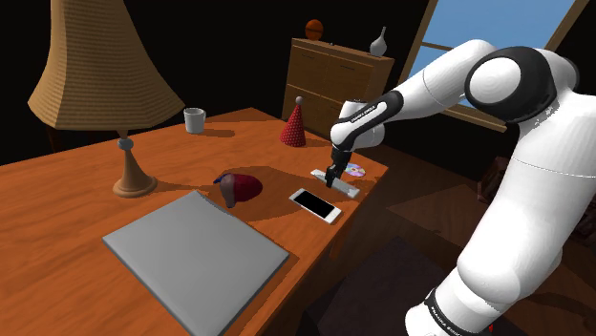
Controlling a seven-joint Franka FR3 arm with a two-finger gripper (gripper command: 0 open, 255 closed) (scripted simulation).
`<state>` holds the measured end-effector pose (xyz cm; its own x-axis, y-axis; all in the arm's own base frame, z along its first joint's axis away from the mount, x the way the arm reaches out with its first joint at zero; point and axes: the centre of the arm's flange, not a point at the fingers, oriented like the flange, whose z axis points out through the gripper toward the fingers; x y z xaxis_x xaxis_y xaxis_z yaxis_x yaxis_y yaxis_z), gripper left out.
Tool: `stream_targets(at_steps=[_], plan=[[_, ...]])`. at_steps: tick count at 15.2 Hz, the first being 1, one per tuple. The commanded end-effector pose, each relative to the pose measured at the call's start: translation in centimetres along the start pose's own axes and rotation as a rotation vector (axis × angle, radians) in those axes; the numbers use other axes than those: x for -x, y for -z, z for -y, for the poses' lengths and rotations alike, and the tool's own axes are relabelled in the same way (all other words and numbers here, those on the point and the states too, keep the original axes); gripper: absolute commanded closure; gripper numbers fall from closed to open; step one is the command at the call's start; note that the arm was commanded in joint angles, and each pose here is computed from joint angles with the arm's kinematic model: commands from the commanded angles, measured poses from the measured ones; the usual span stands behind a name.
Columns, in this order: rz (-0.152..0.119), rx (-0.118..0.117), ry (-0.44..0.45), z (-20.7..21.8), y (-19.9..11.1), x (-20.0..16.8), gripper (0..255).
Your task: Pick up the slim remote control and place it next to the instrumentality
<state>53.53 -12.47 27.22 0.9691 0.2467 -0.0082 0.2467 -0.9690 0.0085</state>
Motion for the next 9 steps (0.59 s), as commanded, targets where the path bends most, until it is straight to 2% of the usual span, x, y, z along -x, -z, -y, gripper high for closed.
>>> stream_targets(at_steps=[1, 3, 4, 9], plan=[[-0.001, 0.0, 0.0, -0.01, -0.02, -0.01, 255], [-0.001, 0.0, 0.0, -0.01, -0.02, -0.01, 255], [-0.001, 0.0, 0.0, -0.01, -0.02, -0.01, 0], [-0.001, 0.0, 0.0, -0.01, -0.02, -0.01, 0]])
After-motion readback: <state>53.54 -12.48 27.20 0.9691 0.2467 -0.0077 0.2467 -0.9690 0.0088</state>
